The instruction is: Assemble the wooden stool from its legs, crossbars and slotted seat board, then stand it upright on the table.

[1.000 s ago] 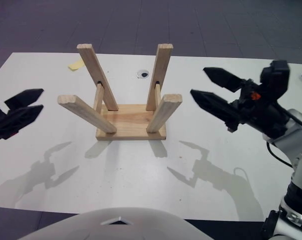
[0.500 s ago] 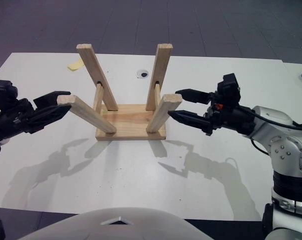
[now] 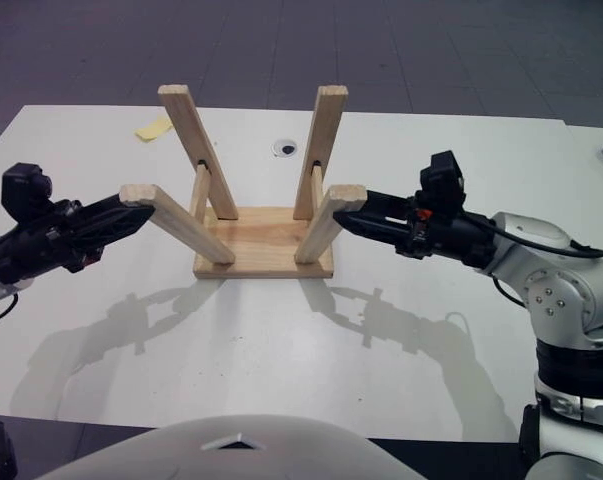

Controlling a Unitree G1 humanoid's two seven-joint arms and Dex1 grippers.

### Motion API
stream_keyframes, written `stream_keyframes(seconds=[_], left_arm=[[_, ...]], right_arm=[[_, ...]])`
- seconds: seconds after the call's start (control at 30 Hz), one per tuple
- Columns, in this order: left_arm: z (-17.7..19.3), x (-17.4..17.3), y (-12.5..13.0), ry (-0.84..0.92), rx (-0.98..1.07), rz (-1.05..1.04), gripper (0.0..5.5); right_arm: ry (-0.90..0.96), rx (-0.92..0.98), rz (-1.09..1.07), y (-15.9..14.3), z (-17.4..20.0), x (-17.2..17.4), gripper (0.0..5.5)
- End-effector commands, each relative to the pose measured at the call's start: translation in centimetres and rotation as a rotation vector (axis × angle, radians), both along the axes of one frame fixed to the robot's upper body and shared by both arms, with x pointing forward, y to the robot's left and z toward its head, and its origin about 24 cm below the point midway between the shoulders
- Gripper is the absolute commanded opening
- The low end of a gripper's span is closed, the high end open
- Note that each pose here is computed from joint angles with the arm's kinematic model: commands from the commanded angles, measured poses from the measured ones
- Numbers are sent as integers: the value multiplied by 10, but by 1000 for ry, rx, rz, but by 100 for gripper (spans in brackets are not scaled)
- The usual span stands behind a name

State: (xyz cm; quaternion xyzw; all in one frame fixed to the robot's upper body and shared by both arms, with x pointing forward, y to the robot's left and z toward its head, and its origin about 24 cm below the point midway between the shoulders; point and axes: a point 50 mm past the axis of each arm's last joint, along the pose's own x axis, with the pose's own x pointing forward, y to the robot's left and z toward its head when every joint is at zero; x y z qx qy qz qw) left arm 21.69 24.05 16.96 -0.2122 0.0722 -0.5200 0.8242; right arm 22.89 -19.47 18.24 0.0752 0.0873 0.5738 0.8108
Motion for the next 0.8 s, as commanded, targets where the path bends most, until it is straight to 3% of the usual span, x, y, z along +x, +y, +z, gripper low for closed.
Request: stream_keyframes(seconds=[0.03, 0.3, 0.43, 0.8], left_arm=[[26, -2, -13, -27, -53, -111, 195], [47, 24, -36, 225, -64, -301, 147], [35, 59, -42, 374, -55, -255, 103], [-22, 118, -53, 491, 11, -88, 113]], right_arm=[[79, -27, 42, 17, 15, -1, 156], [396, -62, -2, 40, 44, 37, 153], [503, -104, -46, 53, 46, 62, 153], [718, -188, -145, 89, 10, 104, 153]])
